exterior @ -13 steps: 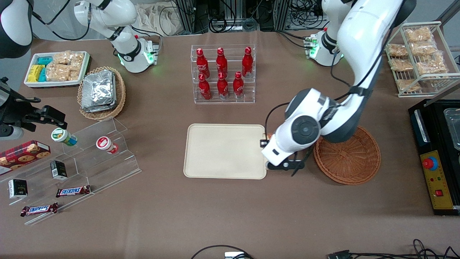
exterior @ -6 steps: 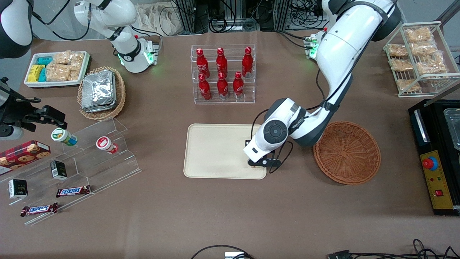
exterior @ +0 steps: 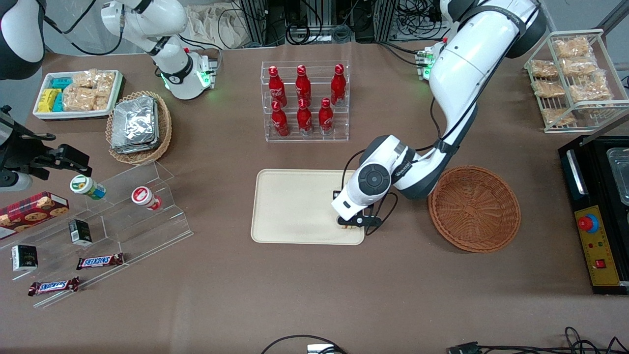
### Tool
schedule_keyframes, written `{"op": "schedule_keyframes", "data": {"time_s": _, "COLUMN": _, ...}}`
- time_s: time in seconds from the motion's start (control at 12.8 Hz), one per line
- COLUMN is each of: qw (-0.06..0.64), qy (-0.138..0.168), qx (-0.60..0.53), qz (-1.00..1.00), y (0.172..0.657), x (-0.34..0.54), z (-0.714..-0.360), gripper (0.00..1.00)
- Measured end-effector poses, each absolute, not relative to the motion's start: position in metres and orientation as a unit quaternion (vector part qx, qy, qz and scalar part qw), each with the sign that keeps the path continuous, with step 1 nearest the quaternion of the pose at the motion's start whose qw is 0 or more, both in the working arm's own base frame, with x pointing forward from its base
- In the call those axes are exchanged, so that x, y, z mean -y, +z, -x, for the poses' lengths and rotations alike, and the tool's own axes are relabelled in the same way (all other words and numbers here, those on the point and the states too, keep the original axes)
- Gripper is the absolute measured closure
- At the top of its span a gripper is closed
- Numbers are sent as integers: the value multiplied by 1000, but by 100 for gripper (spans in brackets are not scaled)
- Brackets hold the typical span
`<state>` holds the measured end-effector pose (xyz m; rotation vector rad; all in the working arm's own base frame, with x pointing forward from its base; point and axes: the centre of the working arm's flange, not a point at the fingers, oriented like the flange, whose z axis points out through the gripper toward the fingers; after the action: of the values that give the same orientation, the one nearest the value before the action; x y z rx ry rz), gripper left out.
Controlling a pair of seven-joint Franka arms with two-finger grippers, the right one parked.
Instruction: Place sandwich from basket to tray
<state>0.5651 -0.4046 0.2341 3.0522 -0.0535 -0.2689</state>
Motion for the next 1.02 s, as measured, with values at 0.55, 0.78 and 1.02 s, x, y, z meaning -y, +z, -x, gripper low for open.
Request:
{"op": "schedule_keyframes", "data": {"time_s": 0.55, "qw": 24, "qy": -60, "qx": 10, "qz": -998, "y": 296, "x": 377, "z": -569, "gripper": 0}}
{"op": "schedule_keyframes", "data": {"time_s": 0.78, "qw": 5, "qy": -34, "qx": 28, "qz": -999, "y": 318, "x": 339, "z": -537, "gripper": 0}}
{"op": "schedule_keyframes", "data": {"time_s": 1.02, "qw": -22, "qy": -7, "qx": 36, "qz": -999, "y": 347, "x": 291, "z": -505, "gripper": 0}}
